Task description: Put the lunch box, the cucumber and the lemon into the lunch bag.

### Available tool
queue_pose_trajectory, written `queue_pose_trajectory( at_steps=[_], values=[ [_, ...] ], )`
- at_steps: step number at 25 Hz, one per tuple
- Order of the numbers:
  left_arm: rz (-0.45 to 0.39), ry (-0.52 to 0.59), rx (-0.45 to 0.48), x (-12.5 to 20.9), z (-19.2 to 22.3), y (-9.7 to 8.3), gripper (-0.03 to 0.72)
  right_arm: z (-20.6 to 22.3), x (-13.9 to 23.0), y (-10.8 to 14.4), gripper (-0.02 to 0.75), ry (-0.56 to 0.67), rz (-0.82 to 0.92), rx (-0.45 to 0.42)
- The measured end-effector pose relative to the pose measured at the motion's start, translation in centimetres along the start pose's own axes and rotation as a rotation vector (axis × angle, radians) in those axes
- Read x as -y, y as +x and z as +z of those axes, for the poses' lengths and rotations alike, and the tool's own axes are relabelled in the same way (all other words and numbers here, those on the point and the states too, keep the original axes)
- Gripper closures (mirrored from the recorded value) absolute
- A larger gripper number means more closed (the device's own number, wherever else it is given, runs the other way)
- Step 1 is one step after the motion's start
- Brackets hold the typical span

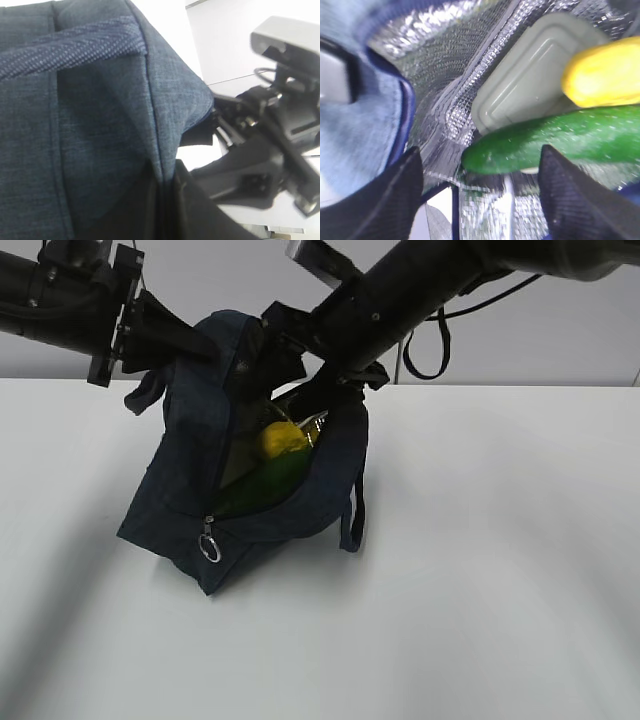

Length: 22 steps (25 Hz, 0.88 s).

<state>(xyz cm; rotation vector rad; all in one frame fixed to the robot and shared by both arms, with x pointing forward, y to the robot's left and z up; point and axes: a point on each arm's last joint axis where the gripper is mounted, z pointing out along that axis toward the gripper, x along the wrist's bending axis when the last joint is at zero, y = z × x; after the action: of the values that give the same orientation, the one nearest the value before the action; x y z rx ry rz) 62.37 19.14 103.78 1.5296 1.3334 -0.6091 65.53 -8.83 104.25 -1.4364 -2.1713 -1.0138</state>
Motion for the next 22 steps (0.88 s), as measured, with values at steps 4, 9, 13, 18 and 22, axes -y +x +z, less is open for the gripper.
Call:
queue_pose_trajectory(
  at_steps=[4, 9, 13, 18, 22],
  values=[
    [0.010, 0.014, -0.016, 0.1, 0.0, 0.1, 0.680, -2.5, -0.7, -0.6, 0.223, 0.012, 0.024, 0.055],
    [0.045, 0.045, -0.105, 0.4, -0.1, 1.0, 0.681, -4.3, -1.4, -1.7, 0.225, 0.002, 0.037, 0.276],
    [0.054, 0.069, -0.189, 0.6, -0.2, 1.7, 0.681, -4.8, -1.3, -1.9, 0.225, -0.003, 0.067, 0.333],
    [0.058, 0.097, -0.286, 0.8, -0.5, 2.6, 0.681, -4.2, -1.2, -1.4, 0.227, 0.002, 0.090, 0.341],
    [0.059, 0.119, -0.362, 0.9, -0.7, 3.3, 0.681, -2.8, -0.9, 0.4, 0.228, 0.020, 0.096, 0.325]
  ],
)
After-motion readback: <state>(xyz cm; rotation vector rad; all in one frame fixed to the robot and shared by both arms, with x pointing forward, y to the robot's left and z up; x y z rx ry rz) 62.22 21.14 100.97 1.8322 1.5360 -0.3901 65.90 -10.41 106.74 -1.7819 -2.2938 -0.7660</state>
